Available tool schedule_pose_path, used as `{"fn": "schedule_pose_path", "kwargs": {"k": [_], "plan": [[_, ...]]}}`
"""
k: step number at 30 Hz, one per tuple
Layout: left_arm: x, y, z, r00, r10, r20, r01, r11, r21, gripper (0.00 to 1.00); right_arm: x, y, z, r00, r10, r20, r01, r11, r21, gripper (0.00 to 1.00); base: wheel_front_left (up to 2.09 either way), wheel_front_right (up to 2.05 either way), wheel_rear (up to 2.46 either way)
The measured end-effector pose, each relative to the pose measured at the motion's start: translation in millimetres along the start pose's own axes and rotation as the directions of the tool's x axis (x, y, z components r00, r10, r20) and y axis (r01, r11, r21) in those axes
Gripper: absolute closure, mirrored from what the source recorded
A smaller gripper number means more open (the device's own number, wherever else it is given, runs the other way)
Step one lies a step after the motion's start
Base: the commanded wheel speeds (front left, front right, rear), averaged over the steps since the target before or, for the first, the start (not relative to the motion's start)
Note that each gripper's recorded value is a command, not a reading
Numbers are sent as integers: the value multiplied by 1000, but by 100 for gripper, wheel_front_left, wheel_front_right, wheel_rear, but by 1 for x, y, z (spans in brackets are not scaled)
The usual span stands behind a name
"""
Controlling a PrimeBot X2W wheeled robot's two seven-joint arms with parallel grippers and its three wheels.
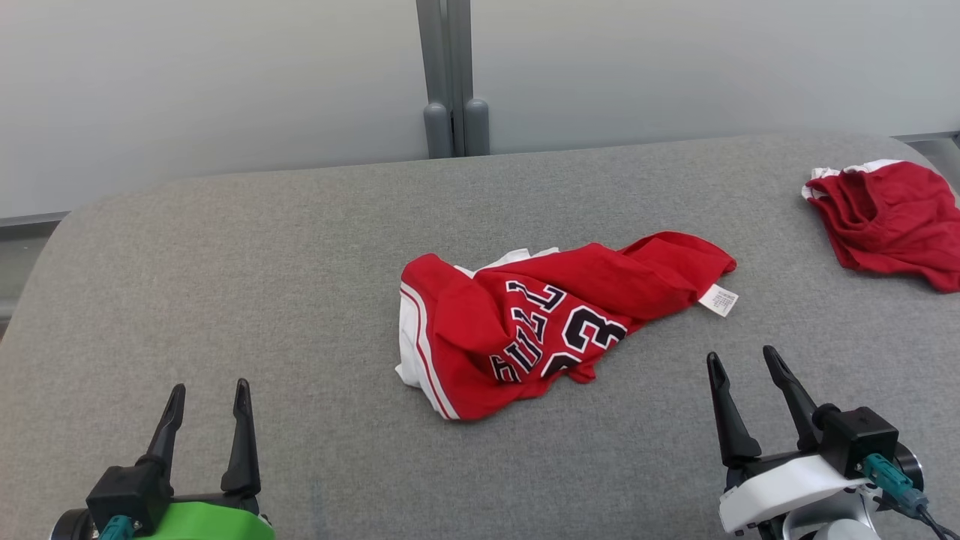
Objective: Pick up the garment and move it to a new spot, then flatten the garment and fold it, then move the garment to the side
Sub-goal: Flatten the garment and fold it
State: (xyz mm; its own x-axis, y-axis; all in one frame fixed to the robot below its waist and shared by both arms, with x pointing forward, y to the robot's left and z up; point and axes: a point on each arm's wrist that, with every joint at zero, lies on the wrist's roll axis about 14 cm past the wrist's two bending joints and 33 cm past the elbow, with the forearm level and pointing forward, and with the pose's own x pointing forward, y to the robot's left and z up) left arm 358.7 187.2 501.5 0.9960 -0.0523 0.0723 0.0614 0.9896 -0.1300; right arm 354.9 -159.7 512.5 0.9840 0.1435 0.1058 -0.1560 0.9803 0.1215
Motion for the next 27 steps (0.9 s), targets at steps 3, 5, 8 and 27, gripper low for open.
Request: {"fn": "schedule_pose_path", "kwargs": {"k": [3,5,8,27], "plan": [[1,-1,-1,1000,-4,-3,4,1000,1,0,0,-1,-1,1000,-3,-2,3,1000,0,0,0,0,0],[4,-4,0,1000,-19,0,19,1000,7,0,-1,-1,-1,1000,-4,-3,4,1000,0,0,0,0,0],[17,-10,11,998,-57,27,57,998,31,0,-1,-2,-2,1000,-7,-8,7,1000,0,0,0,0,0],[149,-134,80,883,-450,129,428,888,171,0,2,-33,-14,994,-98,-47,98,995,7,0,0,0,0]]}}
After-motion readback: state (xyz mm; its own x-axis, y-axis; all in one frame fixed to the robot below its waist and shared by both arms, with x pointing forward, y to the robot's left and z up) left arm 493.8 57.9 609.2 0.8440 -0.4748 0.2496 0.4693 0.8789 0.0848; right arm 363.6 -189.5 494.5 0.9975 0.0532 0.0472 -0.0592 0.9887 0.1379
